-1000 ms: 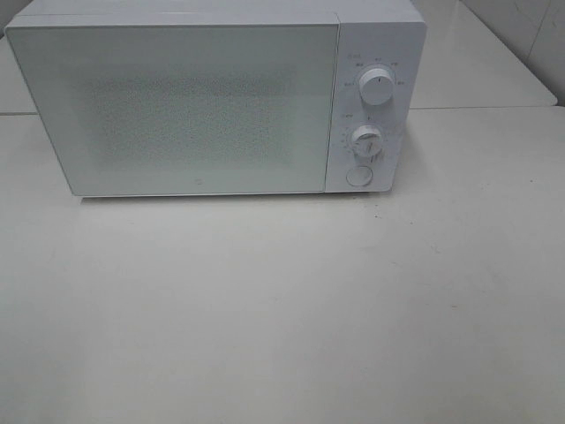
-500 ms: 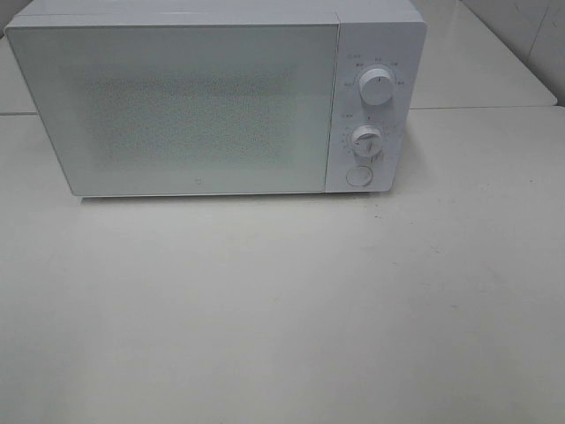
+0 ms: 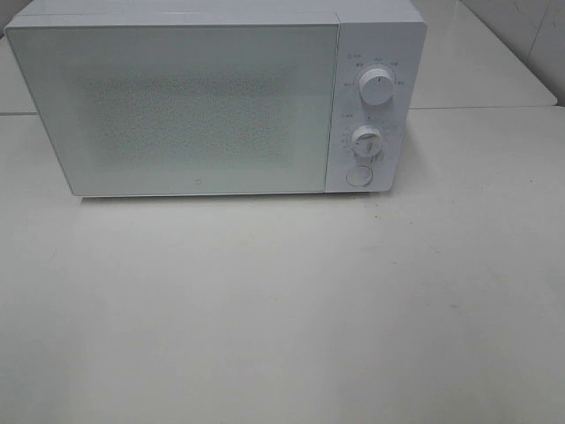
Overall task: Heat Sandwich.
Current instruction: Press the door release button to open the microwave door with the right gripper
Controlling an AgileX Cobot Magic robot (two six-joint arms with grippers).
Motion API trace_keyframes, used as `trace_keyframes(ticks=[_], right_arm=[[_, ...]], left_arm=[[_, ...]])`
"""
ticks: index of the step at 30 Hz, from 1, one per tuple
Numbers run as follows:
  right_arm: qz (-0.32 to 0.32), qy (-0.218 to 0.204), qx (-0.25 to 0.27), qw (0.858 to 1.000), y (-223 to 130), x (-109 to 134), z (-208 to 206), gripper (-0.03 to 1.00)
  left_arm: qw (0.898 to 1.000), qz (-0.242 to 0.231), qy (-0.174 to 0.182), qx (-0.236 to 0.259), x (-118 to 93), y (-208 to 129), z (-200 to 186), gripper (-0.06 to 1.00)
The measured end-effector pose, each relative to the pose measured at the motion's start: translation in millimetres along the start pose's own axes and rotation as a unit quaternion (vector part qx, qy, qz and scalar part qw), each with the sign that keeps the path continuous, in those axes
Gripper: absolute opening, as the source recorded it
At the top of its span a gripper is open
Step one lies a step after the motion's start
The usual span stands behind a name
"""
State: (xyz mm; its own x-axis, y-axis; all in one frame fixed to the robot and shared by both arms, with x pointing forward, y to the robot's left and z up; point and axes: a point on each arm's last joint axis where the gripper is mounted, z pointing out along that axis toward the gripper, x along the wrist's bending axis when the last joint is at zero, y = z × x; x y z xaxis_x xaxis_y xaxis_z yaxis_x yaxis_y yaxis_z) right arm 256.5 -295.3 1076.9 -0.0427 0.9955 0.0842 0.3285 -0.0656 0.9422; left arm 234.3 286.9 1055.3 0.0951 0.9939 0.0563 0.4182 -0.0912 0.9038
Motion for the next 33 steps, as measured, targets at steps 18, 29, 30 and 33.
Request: trace_keyframes(ticks=[18,29,30,33], right_arm=[[0.005,-0.006,-0.02,1.0,43,0,85,0.75],[0.006,-0.01,-0.028,1.0,41,-3,138,0.75],[0.006,-0.011,-0.028,1.0,36,-4,145,0.75],[0.006,-0.012,-0.03,0.999,33,-4,153,0.75]], left_arm=[[1.0,0.0,0.0,0.0,0,0,0,0.99],[1.0,0.0,0.0,0.0,0,0,0,0.99],[1.0,0.0,0.0,0.0,0,0,0,0.99],[1.0,0.0,0.0,0.0,0,0,0,0.99]])
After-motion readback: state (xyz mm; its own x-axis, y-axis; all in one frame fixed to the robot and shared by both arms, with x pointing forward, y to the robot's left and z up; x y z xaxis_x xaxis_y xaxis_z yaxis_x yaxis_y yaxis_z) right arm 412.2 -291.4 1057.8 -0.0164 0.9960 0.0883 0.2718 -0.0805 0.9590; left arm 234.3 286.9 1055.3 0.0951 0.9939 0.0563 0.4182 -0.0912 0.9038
